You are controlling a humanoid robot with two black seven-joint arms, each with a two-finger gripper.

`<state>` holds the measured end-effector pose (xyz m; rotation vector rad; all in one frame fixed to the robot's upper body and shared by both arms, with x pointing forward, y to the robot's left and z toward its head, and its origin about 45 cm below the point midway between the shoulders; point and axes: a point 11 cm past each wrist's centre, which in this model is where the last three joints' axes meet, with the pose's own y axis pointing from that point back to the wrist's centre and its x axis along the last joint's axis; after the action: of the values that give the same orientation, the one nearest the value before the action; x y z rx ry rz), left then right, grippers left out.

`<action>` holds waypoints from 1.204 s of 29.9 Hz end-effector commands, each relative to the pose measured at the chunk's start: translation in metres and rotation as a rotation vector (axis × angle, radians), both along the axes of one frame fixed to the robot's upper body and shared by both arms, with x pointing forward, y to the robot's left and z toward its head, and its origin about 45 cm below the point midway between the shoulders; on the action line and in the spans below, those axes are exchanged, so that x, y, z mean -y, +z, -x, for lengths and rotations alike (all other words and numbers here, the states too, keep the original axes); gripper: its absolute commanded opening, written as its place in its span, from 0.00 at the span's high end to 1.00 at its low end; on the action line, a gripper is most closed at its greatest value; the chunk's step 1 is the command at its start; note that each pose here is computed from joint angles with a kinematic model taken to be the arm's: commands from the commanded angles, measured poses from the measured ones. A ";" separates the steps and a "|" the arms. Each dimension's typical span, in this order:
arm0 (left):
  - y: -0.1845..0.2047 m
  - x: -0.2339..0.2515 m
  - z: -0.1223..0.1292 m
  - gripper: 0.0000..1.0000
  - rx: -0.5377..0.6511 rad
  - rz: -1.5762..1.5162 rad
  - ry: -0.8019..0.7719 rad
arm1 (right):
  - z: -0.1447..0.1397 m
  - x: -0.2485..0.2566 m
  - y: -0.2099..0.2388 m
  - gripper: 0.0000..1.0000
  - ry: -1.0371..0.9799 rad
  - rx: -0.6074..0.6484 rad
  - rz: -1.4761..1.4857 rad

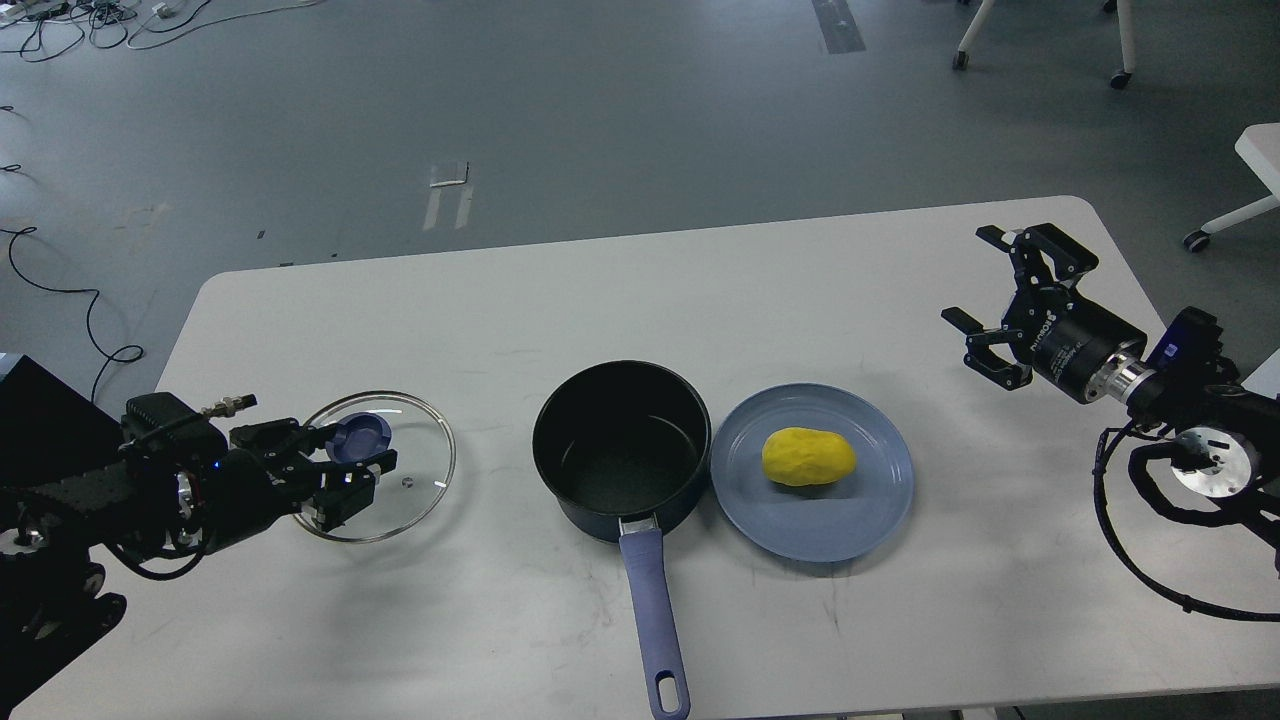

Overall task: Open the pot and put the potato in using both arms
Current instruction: 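Lift the glass lid off the saucepan and set it down beside it, then release the lid and raise the left gripper away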

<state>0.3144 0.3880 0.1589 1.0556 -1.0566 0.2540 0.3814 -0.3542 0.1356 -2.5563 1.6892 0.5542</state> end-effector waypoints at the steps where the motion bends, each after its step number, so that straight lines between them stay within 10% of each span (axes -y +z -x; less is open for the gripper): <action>1: -0.010 -0.001 0.002 0.74 -0.008 0.005 0.013 | 0.001 0.000 -0.001 0.00 -0.001 -0.003 0.000; 18: -0.032 0.001 0.015 0.60 -0.057 0.015 0.028 | -0.001 0.003 0.002 0.00 -0.002 0.003 0.008; 21: -0.033 0.004 0.015 0.23 -0.057 0.021 0.026 | -0.001 0.006 0.004 0.00 -0.007 0.007 0.011; 26: -0.029 0.005 0.012 0.04 -0.051 0.040 0.040 | -0.001 0.010 0.006 0.00 -0.008 0.009 0.019; 36: 0.020 -0.003 -0.024 0.02 -0.057 0.326 0.279 | -0.028 0.009 0.057 0.00 0.178 0.105 0.271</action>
<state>0.3204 0.3897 0.1555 0.9636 -0.8523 0.4941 0.3981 -0.3712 0.1711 -2.6798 1.6905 0.3751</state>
